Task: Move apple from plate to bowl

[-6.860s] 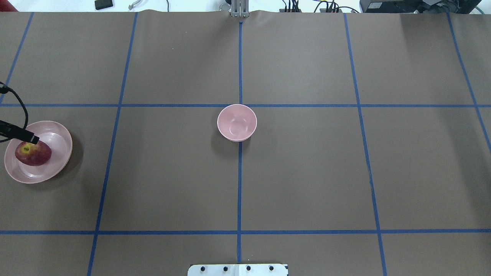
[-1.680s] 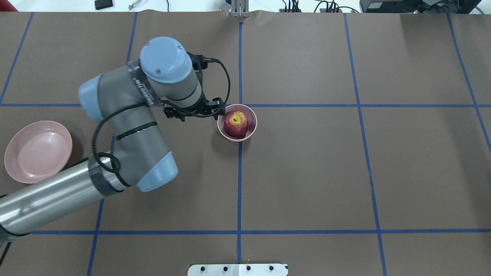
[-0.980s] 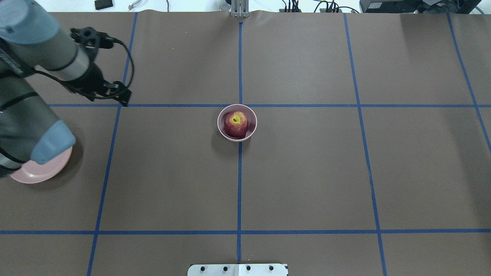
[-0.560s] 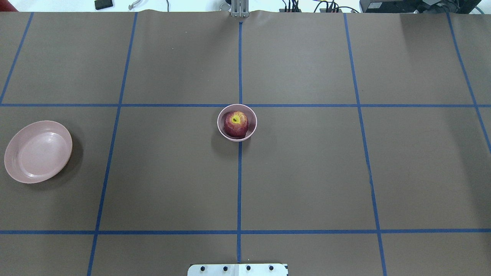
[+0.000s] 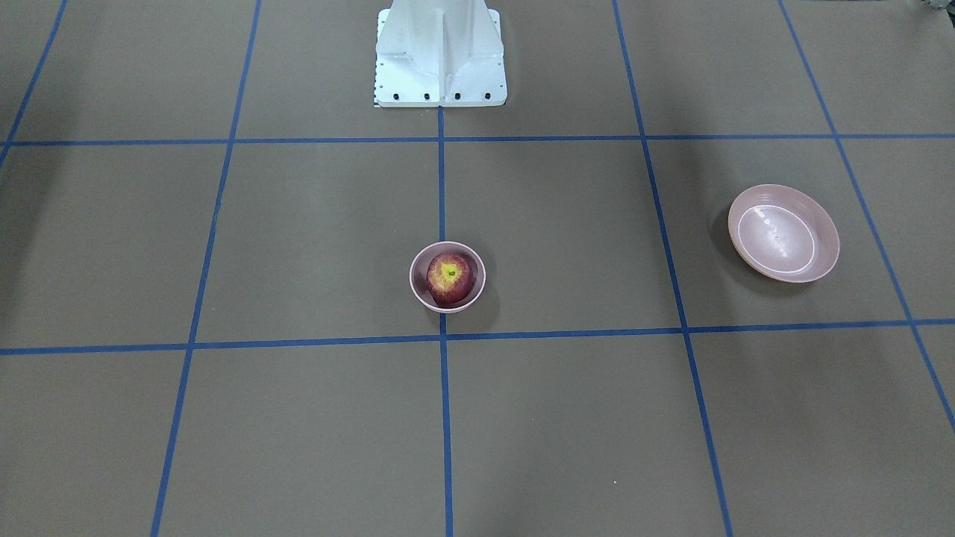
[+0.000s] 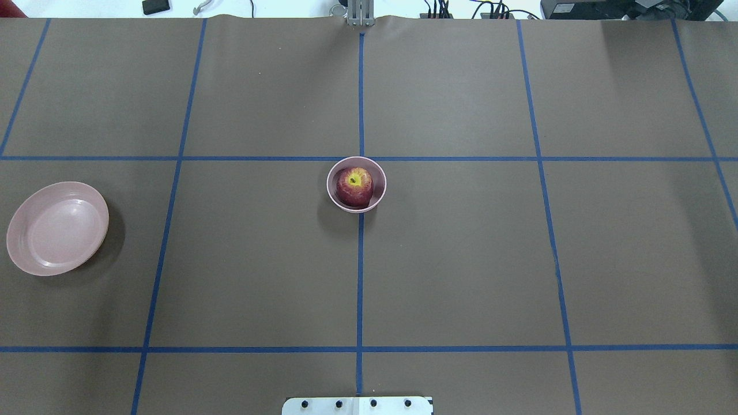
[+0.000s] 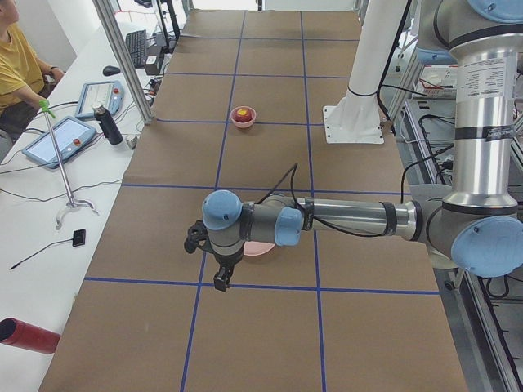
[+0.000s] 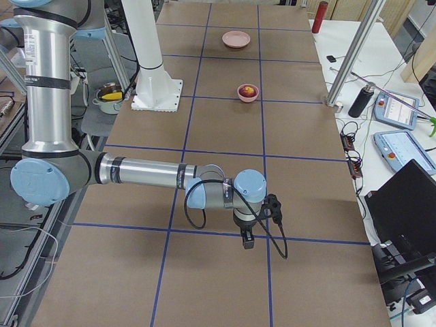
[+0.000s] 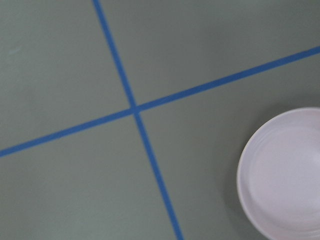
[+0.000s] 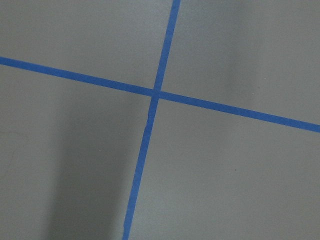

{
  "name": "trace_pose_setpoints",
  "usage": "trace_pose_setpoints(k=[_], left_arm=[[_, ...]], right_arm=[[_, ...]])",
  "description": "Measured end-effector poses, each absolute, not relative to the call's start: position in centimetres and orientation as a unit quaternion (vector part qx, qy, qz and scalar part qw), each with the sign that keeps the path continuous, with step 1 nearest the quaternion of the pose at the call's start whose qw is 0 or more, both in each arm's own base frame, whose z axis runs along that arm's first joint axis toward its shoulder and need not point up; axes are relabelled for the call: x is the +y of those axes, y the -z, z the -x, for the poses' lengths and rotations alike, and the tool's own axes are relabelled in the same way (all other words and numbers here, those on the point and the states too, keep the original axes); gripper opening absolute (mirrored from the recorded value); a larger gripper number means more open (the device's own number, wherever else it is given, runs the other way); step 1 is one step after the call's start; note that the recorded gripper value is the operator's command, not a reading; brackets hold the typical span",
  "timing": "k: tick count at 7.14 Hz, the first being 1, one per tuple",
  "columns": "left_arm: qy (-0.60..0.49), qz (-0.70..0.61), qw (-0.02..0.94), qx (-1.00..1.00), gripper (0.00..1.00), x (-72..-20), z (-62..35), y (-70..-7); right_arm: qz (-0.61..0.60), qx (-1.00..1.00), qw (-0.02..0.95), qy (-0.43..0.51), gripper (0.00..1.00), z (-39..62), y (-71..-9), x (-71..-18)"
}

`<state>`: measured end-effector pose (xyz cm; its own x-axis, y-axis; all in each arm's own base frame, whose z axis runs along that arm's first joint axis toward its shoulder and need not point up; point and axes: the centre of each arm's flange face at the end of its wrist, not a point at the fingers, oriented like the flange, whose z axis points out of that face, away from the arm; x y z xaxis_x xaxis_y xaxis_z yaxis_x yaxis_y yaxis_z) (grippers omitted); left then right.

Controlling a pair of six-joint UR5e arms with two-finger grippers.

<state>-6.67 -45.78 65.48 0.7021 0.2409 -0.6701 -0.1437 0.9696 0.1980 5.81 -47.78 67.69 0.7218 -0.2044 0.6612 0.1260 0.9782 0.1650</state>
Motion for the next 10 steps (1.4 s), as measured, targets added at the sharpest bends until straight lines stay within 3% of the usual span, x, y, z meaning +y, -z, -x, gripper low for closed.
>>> trace_pose_setpoints(k=[10], left_arm=[[-0.054, -0.054, 0.914, 0.398, 0.98, -44.2, 9.7, -64.6]], right_arm=[[-0.057, -0.363, 0.926, 0.087, 1.00, -5.8, -67.3, -47.9]])
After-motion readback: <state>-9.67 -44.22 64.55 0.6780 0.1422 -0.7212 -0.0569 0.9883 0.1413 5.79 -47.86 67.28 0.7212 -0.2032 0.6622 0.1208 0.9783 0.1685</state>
